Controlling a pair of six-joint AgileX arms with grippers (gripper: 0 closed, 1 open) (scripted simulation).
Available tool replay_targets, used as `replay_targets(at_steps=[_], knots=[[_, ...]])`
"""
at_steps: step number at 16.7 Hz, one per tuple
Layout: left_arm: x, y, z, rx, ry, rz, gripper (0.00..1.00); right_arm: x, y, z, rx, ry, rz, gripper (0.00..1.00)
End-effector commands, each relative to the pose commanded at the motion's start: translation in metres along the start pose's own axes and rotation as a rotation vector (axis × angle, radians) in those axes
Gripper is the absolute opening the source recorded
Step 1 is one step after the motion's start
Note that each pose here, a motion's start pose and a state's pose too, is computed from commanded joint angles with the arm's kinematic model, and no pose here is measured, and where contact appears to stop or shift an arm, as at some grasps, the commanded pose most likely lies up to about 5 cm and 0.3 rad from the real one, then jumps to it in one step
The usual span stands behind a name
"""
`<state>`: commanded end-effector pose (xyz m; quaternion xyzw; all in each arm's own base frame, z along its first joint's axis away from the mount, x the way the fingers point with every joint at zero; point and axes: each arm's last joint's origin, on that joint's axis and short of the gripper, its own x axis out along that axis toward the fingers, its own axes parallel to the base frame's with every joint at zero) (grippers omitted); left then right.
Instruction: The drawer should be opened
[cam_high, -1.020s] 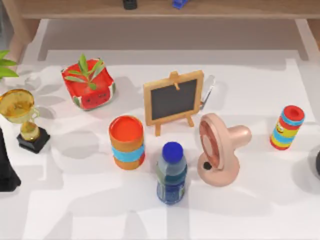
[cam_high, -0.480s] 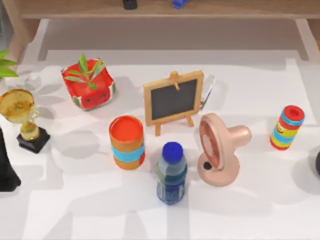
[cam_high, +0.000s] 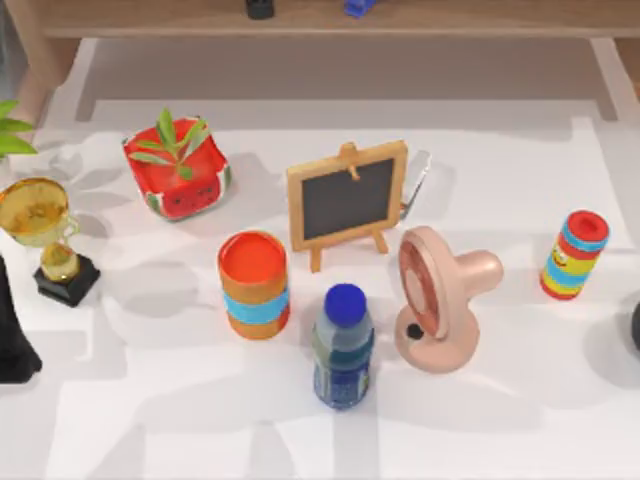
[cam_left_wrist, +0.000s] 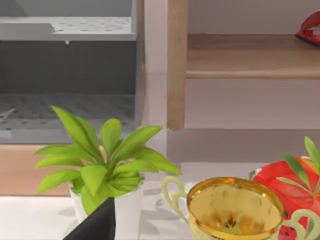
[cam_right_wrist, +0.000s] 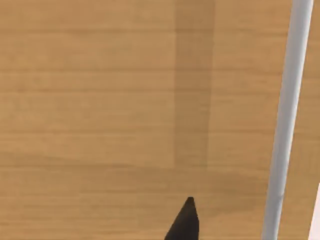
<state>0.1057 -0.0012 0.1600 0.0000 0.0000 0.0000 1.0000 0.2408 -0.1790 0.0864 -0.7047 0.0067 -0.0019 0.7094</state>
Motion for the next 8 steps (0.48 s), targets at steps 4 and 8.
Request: replay_targets(at_steps=[4,8], knots=[[0.0,0.0,0.0,0.0,0.0,0.0,1.0,0.0,0.0,0.0,0.0,0.0,0.0,1.0],[0.0,0.0,0.0,0.0,0.0,0.0,1.0,0.0,0.0,0.0,0.0,0.0,0.0,1.0]])
